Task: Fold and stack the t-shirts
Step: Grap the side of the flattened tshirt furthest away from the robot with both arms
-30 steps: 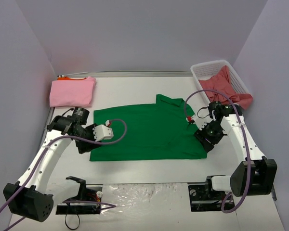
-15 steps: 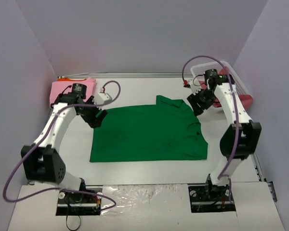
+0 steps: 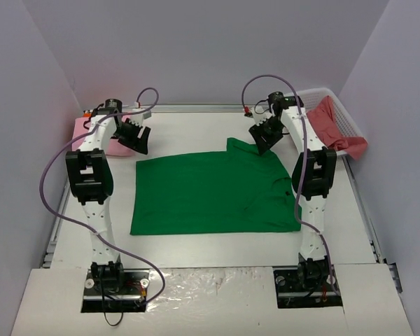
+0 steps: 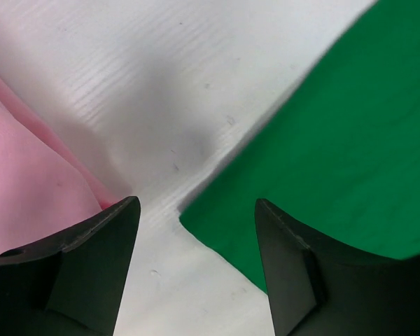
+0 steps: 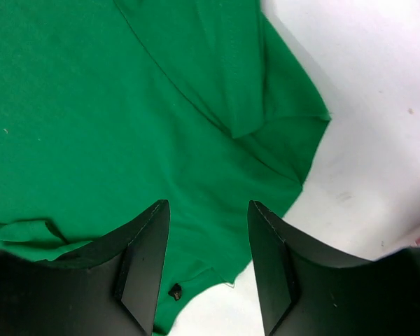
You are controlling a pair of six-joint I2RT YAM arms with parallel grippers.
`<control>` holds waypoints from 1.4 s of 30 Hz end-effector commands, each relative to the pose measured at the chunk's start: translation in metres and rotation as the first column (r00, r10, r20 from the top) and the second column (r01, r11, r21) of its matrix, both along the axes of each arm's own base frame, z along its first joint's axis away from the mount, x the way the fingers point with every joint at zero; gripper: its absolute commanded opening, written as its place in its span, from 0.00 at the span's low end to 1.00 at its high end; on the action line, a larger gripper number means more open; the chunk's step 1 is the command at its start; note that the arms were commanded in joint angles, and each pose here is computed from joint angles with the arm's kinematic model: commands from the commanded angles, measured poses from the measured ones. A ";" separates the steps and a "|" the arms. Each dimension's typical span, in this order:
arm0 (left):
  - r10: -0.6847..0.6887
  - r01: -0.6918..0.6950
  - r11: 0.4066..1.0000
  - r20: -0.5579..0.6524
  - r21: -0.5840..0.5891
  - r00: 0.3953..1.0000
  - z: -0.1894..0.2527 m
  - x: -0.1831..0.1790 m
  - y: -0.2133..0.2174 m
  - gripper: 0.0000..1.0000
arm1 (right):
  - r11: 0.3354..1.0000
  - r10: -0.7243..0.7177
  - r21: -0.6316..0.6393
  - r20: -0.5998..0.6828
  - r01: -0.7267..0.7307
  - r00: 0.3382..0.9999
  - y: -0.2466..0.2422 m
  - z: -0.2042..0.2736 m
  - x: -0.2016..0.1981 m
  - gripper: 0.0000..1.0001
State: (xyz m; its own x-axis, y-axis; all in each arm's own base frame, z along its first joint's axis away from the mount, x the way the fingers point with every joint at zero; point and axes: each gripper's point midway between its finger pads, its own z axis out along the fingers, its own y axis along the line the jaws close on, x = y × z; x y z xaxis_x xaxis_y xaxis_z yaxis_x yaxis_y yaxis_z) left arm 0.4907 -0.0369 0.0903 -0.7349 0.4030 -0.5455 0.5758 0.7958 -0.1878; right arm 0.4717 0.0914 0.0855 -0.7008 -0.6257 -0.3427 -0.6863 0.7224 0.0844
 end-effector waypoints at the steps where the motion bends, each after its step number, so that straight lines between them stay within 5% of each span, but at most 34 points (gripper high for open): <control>1: -0.005 0.005 1.000 -0.032 -0.001 0.999 0.006 -0.002 0.004 0.65 | 1.000 -0.005 -0.012 -0.044 0.004 0.999 -0.001 0.006 -0.010 0.44; 6: -0.030 0.028 0.999 -0.090 -0.020 0.996 -0.019 -0.002 0.002 0.63 | 1.000 0.003 -0.023 -0.048 -0.004 0.999 -0.003 -0.001 -0.008 0.44; 14: -0.090 0.072 0.993 -0.201 -0.096 0.975 -0.048 -0.022 -0.011 0.35 | 0.999 -0.032 -0.034 -0.003 0.031 0.999 -0.001 -0.008 0.016 0.45; 17: -0.103 0.082 0.991 -0.223 -0.102 0.969 -0.053 -0.026 -0.013 0.03 | 0.999 -0.031 -0.041 0.019 0.032 0.999 0.003 -0.010 0.024 0.48; 36: -0.093 0.074 0.993 -0.236 -0.087 0.967 -0.053 -0.032 -0.014 0.02 | 0.996 0.039 -0.081 0.127 -0.029 0.991 0.056 -0.052 0.064 0.52; 38: -0.095 0.078 0.993 -0.237 -0.084 0.967 -0.054 -0.032 -0.014 0.02 | 0.996 0.029 -0.088 0.134 -0.017 0.991 0.057 -0.059 0.069 0.44; 40: -0.094 0.075 0.994 -0.246 -0.085 0.965 -0.057 -0.035 -0.014 0.03 | 0.996 0.020 -0.090 0.135 -0.008 0.991 0.056 -0.064 0.072 0.17; 42: -0.103 0.084 0.993 -0.251 -0.082 0.963 -0.059 -0.037 -0.016 0.02 | 0.996 0.018 -0.091 0.133 -0.006 0.991 0.057 -0.067 0.072 0.00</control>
